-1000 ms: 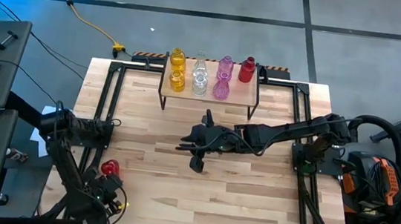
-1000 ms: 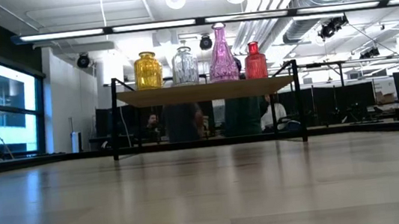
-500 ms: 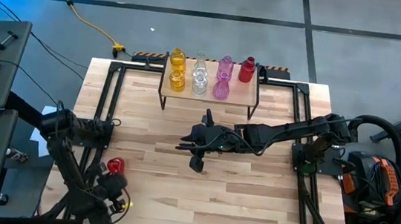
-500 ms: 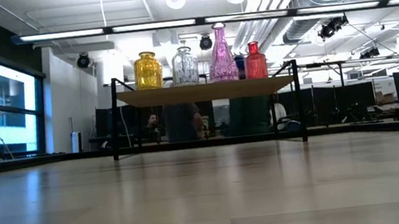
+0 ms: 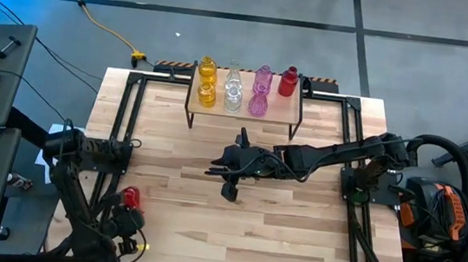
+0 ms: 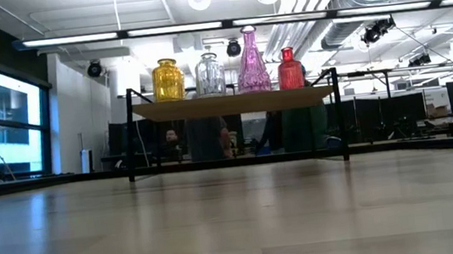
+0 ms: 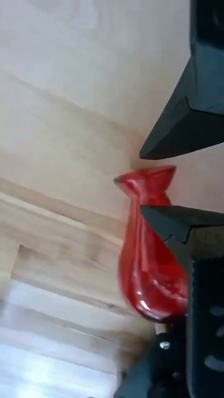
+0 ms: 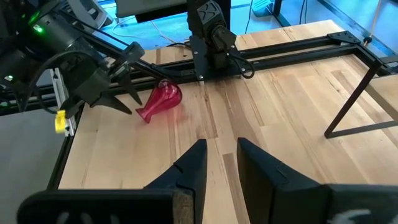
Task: Sort vases onto shelf
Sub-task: Put the red vase on the shelf aligned with the other red vase
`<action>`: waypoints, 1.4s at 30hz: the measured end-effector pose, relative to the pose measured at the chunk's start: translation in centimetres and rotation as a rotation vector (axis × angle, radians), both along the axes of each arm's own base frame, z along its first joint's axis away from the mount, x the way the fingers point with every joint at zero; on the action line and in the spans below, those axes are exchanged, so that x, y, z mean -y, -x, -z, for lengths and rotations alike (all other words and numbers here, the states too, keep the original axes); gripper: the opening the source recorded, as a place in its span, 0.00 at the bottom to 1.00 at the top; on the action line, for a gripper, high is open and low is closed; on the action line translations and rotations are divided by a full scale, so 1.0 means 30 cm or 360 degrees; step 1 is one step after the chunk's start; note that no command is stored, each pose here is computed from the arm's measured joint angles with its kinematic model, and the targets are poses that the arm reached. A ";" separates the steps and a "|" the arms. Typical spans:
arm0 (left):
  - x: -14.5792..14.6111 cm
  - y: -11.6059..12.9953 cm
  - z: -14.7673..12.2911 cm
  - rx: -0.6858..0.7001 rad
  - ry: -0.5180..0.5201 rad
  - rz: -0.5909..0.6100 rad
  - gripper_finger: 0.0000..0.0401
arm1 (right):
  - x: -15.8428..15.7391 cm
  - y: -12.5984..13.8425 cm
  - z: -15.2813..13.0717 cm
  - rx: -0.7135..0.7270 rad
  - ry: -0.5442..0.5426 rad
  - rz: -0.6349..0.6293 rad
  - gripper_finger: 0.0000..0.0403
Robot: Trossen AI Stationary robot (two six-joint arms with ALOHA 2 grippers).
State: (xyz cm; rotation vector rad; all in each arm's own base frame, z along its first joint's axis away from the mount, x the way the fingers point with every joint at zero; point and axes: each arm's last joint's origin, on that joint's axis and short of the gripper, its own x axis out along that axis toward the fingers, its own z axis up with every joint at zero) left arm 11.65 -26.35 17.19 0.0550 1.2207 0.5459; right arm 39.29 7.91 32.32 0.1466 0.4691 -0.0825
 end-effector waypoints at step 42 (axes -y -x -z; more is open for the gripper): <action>-0.041 -0.016 0.040 -0.0223 0.0109 -0.0361 0.01 | 0.002 0.000 0.000 0.0001 -0.0005 0.0005 0.18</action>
